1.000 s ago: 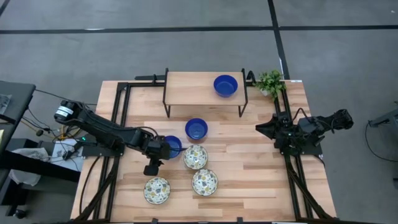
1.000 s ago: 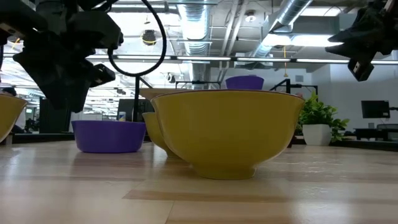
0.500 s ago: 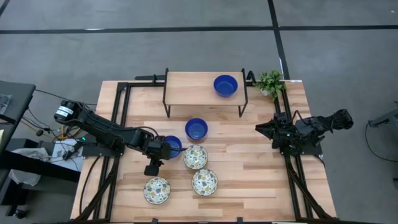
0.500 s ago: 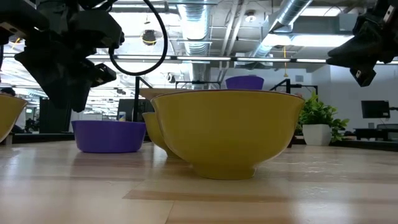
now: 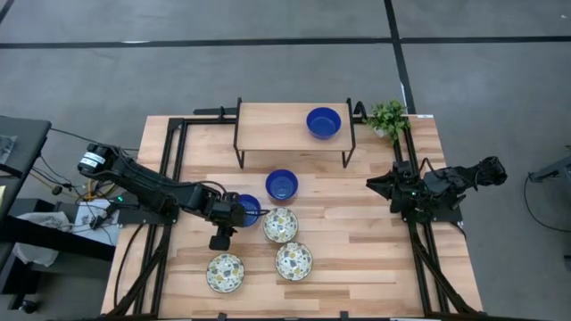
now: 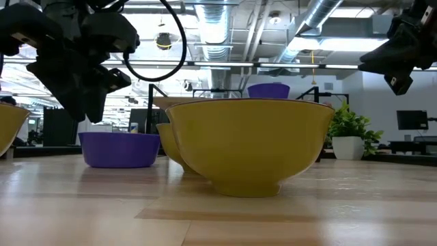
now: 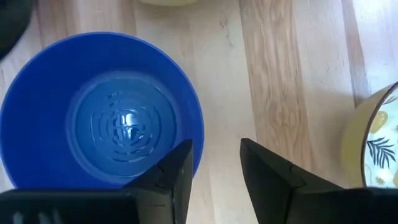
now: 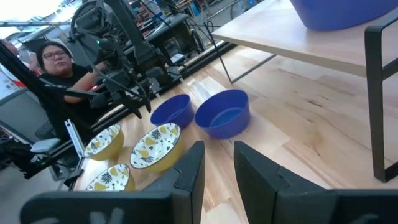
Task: Pick & Place Mini bowls
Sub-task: Stack the left blue bowl on the blue bowl on the shelf
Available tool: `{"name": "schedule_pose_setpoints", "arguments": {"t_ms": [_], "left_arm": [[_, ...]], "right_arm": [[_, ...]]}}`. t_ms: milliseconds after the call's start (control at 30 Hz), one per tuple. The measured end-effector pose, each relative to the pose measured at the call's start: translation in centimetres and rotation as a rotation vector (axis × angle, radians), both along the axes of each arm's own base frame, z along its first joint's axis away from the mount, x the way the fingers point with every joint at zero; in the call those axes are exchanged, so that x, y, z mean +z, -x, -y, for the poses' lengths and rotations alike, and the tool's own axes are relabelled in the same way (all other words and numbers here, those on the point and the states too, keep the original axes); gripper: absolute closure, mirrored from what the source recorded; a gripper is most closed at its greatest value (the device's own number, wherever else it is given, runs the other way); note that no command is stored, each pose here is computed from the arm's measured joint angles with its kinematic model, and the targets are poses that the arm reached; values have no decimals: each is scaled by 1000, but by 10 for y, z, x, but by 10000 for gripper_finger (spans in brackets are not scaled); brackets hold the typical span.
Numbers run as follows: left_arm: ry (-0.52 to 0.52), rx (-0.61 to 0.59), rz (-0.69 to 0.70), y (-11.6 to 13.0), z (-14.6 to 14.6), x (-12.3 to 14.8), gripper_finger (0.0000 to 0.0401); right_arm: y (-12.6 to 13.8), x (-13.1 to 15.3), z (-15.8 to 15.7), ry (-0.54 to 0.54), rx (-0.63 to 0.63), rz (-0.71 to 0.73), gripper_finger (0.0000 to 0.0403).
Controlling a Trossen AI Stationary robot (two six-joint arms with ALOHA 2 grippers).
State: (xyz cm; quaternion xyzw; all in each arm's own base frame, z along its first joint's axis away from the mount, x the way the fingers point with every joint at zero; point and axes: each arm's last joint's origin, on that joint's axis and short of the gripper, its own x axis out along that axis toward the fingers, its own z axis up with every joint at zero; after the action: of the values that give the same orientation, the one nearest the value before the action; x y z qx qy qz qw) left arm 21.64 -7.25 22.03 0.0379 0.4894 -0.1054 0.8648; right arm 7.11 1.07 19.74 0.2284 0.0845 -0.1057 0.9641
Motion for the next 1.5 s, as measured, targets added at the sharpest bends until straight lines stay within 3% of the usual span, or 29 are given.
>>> {"name": "schedule_pose_setpoints", "arguments": {"t_ms": [667, 1200, 1333, 1500], "left_arm": [[-69, 18, -99, -15, 4, -28, 270], [-125, 52, -70, -16, 2, -27, 271], [-146, 64, -60, -17, 1, -27, 290], [-145, 65, -60, -17, 1, -27, 342]], "right_arm": [[0, 0, 0, -1, 2, 0, 327], [0, 0, 0, -2, 3, 0, 327], [0, 0, 0, -2, 4, 0, 327], [0, 0, 0, -3, 3, 0, 327]]}}
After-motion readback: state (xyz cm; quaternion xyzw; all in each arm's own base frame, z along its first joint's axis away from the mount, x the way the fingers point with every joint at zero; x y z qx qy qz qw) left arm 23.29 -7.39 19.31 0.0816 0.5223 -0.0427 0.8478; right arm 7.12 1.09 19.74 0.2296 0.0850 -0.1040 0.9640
